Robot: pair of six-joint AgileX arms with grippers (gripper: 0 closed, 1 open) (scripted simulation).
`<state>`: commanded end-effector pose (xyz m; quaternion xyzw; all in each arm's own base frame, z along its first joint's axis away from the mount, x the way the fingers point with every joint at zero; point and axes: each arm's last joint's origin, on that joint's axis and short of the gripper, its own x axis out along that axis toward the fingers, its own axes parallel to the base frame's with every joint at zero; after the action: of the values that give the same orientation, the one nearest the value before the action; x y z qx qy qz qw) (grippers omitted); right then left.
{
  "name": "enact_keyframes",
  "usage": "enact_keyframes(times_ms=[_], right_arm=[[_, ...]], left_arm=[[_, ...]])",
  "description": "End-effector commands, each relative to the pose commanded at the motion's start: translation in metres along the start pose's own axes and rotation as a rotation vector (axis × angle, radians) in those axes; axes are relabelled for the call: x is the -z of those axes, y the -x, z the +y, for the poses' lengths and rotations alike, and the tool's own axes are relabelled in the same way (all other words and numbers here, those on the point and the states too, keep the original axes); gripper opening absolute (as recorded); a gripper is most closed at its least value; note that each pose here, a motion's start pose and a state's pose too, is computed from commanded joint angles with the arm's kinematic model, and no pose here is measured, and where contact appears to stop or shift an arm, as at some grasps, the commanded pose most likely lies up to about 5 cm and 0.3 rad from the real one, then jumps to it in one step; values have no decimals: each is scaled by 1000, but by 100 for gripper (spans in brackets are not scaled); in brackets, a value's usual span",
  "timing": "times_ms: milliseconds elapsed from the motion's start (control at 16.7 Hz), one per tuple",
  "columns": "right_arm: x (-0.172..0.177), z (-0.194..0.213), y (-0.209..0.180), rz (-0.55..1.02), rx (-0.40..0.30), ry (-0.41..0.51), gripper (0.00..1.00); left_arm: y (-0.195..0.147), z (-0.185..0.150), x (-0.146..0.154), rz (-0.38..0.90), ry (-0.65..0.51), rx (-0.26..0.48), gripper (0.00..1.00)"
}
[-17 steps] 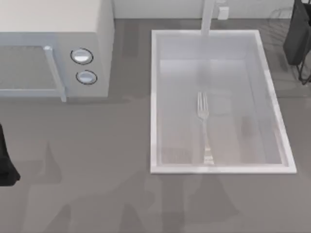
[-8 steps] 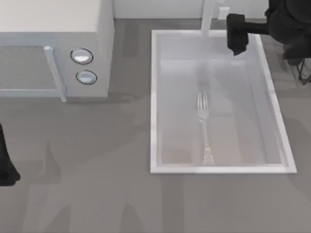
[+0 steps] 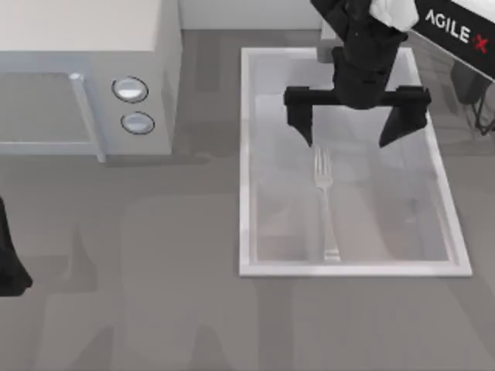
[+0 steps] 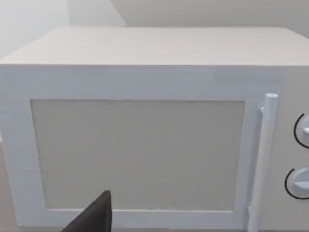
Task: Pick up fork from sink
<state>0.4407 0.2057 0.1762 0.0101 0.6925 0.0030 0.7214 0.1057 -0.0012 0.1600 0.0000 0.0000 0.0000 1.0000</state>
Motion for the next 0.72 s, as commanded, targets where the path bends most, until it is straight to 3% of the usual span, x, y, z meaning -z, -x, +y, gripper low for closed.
enact_keyframes(times_ms=[540, 720], right_arm=[[-4, 6, -20, 43, 20, -5, 100], [-6, 7, -46, 52, 24, -4, 100]], left_arm=[[0, 0, 0, 0, 0, 0, 100], [0, 0, 0, 0, 0, 0, 100]])
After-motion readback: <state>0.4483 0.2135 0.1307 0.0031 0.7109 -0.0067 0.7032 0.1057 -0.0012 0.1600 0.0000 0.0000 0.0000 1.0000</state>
